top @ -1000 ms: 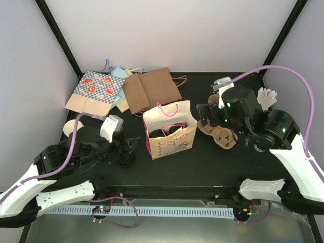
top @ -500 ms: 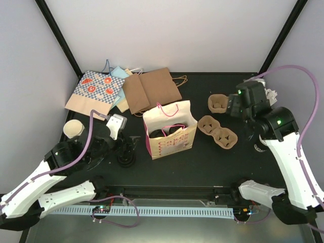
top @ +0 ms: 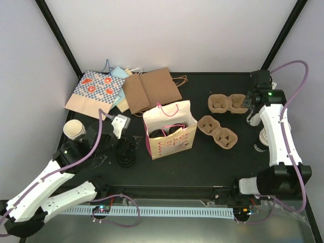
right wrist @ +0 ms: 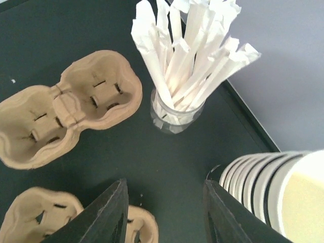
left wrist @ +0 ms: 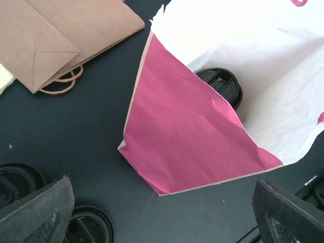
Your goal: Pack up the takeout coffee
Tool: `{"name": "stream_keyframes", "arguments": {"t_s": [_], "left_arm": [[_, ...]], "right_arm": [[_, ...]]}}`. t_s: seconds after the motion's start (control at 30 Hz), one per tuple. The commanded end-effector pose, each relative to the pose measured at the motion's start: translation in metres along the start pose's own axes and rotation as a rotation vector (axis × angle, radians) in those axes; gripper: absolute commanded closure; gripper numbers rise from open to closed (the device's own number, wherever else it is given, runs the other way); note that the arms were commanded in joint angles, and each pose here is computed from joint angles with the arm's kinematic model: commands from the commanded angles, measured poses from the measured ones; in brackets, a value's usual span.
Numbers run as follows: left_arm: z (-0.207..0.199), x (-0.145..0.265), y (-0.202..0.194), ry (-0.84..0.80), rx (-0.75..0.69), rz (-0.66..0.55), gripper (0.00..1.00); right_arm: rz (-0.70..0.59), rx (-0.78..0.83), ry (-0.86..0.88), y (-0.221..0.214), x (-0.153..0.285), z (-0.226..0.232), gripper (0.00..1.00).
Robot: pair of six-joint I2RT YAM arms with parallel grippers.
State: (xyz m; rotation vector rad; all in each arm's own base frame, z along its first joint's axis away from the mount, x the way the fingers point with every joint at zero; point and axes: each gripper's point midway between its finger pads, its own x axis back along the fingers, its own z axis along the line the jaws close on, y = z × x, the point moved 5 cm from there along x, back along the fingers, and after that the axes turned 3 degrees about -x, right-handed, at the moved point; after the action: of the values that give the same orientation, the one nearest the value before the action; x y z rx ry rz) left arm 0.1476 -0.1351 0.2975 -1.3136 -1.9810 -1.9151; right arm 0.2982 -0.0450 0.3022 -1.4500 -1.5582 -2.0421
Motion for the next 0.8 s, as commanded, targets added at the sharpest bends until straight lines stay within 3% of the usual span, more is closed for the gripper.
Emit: {"name": "stream_keyframes", "arguments": {"t_s": [0.0,0.27,0.77], "left_arm": [[-0.013,-0.006,0.007,-0.111,0.004,-0.031,0.01],[-0.017,-0.011,0.011,-0.153,0.023,-0.089,0.01],[-0.005,-0.011,0.019,-0.084,-0.037,-0.1,0.01]], "right_arm": [[-0.052,-0.043,0.011,0.024,-0.012,0.004,0.56],[-0.055,-0.092,-0.02,0.041,-0.04,0.02,0.63],[-0.066,-0.065,-0.199,0.06,-0.087,0.027,0.59]]}}
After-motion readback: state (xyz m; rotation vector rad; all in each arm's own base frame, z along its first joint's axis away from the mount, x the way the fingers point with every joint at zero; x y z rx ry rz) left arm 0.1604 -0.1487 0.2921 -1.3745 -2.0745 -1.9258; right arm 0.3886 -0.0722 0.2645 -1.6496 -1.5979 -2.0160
